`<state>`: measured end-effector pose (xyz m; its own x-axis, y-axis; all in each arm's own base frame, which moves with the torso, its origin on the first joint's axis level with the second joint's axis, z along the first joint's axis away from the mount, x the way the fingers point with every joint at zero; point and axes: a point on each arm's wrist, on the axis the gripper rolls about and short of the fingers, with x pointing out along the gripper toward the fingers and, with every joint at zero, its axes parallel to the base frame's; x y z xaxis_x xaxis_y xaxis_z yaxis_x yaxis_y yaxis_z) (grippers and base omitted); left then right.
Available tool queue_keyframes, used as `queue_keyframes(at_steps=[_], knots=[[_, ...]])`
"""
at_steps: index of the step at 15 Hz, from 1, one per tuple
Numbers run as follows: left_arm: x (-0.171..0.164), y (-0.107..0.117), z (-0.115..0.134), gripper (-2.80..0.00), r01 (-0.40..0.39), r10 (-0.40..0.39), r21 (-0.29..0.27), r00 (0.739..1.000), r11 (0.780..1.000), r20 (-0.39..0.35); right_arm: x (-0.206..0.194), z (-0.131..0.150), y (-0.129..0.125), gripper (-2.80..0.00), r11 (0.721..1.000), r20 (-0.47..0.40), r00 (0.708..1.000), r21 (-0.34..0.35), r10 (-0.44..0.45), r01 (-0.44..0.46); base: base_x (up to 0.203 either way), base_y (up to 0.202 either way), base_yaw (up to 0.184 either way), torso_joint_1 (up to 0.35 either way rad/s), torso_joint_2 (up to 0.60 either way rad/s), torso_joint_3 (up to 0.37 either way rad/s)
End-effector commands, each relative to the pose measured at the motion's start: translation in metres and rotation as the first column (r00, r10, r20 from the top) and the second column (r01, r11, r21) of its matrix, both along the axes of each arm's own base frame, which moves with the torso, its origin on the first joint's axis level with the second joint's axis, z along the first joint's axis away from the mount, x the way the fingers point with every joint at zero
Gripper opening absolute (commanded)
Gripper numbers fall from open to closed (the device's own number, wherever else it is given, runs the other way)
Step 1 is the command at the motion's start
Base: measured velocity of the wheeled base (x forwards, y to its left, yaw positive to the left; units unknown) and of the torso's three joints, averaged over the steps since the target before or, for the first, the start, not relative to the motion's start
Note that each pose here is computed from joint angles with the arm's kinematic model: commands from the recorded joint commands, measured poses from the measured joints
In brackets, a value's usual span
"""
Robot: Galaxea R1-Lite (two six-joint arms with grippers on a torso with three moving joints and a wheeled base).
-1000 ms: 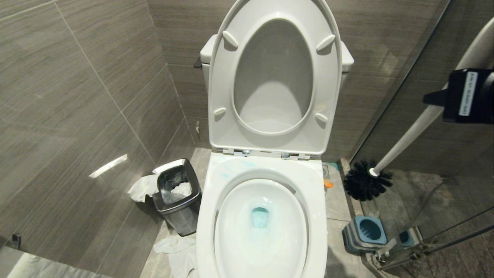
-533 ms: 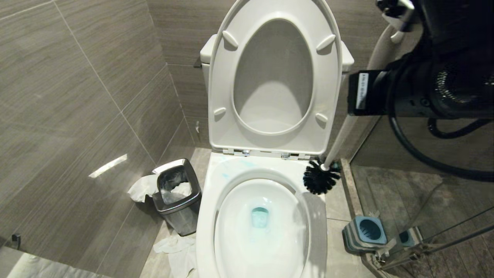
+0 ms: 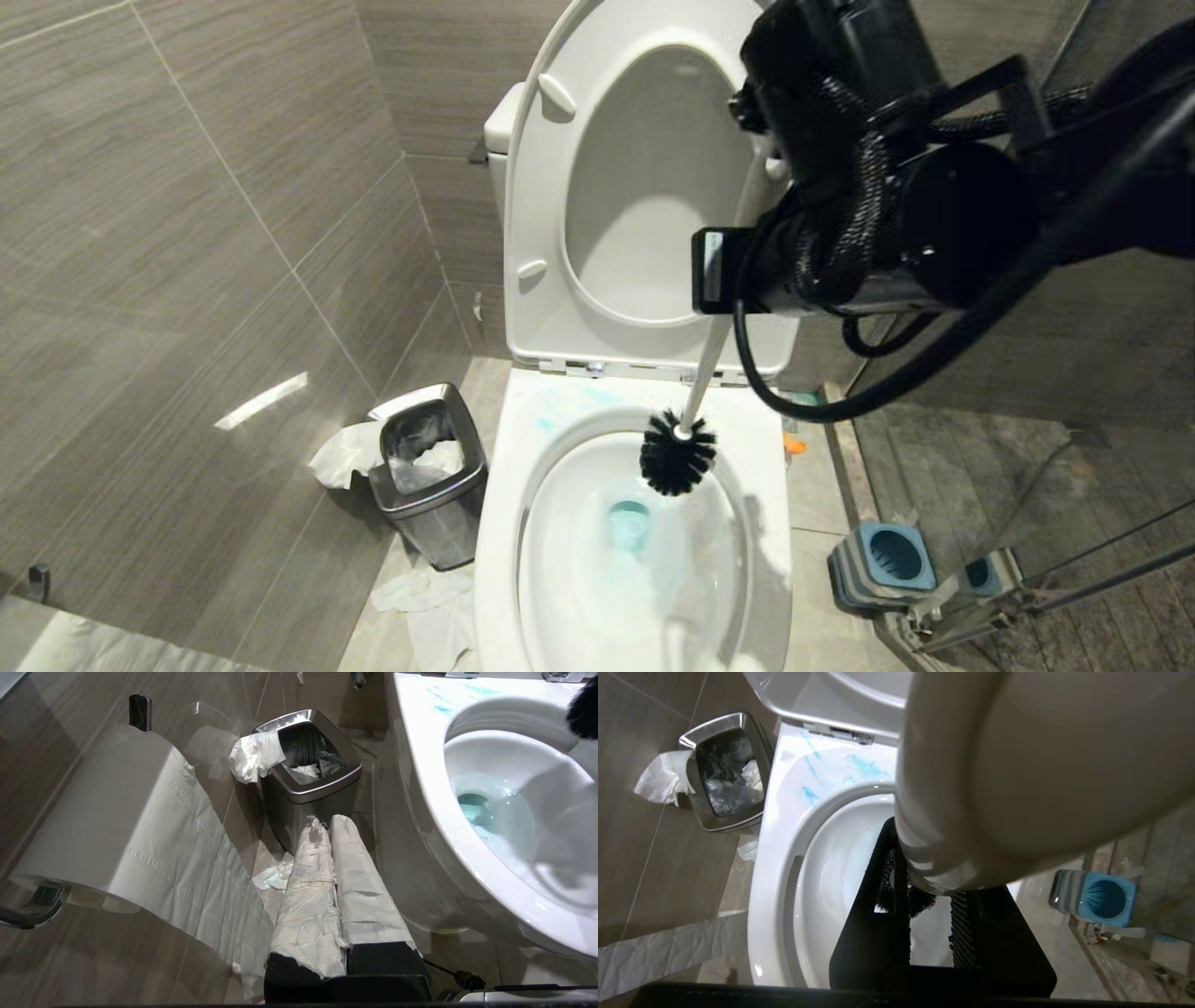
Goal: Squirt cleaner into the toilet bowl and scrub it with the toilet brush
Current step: Scrub the toilet bowl
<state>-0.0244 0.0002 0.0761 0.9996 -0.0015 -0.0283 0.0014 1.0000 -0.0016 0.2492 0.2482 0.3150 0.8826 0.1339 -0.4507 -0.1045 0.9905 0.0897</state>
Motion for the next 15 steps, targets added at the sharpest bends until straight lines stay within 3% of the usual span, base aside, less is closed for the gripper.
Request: queue_keyframes(at_steps=[1,8,15], knots=[[0.000,0.000,0.000,-2.80,-0.001,0.001,0.003,1.000,1.000,-0.002,0.024,-0.032,0.019,-2.80,0.999,-0.052,0.998,-0.039,-0.020,0.018,0.000,0.000,0.000,0.000,0.00,0.000],[0.000,0.000,0.000,-2.80,0.000,0.000,0.005,1.000,1.000,-0.002,0.076,-0.108,0.054,-2.80,0.998,-0.106,0.993,-0.058,-0.044,0.038,0.000,0.000,0.000,0.000,0.00,0.000],[0.000,0.000,0.000,-2.80,0.000,0.000,0.003,1.000,1.000,-0.002,0.107,-0.206,0.079,-2.80,0.991,-0.207,0.971,-0.094,-0.117,0.100,0.000,0.000,0.000,0.000,0.00,0.000]])
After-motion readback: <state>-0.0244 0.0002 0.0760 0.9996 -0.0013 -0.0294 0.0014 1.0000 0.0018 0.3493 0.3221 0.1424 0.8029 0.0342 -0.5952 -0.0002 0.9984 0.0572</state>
